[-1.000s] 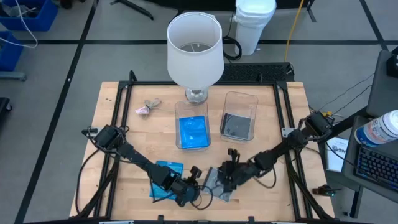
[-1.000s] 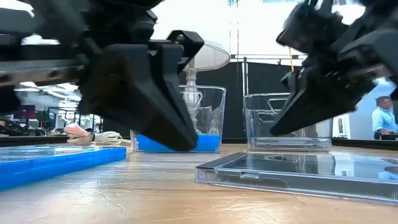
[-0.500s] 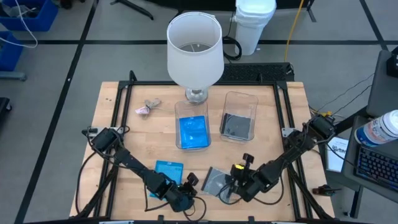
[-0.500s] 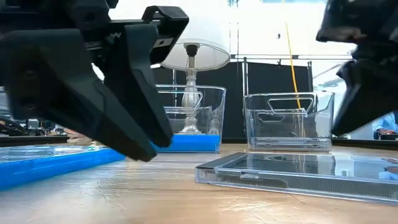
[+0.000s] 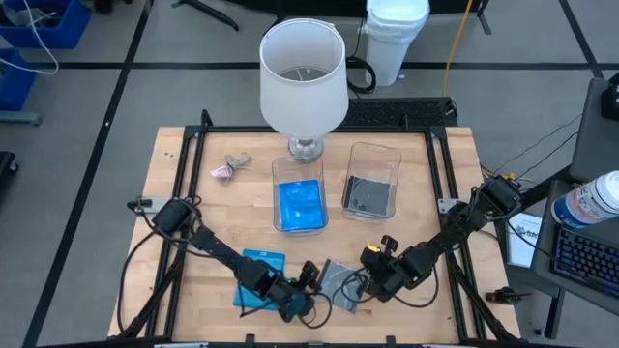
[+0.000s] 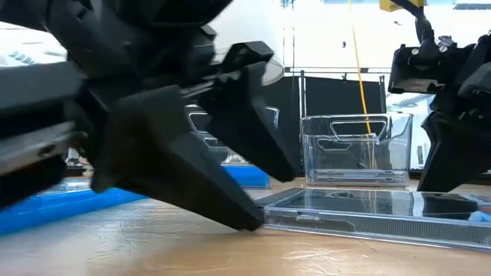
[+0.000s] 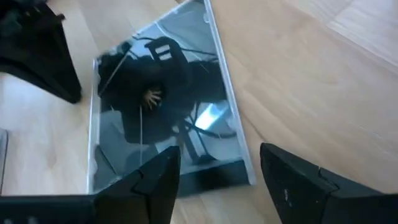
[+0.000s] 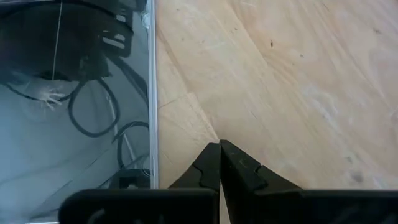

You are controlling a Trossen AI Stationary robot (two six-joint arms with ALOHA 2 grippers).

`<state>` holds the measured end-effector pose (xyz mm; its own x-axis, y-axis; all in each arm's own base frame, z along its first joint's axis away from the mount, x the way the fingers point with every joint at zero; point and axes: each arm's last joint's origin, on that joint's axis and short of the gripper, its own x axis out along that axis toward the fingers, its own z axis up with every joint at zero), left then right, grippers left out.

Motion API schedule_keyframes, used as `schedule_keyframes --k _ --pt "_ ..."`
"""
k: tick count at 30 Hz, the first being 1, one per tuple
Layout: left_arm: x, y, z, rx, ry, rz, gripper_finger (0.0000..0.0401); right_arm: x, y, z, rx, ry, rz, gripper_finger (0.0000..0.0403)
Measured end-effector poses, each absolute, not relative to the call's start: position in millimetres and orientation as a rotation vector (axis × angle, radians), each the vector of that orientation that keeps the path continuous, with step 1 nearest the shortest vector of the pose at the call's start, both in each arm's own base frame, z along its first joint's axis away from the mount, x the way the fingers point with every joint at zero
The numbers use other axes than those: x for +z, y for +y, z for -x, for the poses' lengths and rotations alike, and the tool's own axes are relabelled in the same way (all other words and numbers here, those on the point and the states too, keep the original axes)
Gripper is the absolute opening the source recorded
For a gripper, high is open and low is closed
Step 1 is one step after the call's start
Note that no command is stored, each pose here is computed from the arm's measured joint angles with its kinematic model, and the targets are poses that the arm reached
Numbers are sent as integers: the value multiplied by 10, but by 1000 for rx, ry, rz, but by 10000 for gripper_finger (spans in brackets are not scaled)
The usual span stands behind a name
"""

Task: Pick & place jewel cases by type
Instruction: Put the black cd case into the right transparent bin

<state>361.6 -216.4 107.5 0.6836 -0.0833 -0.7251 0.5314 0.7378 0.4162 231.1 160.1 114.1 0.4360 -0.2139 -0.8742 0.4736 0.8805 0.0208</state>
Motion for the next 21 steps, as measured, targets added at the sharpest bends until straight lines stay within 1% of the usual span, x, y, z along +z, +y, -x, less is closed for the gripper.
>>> schedule_keyframes --k 5,14,21 --pt "963 -2150 -3659 -372 734 -701 227 1101 1617 -2331 -373 991 -301 0" --pt "958 -2130 -3680 -300 714 -752 219 917 1582 -2272 -188 870 -431 0" --pt "976 -2097 -3727 -273 676 -786 219 816 1515 -2168 -102 815 -486 0"
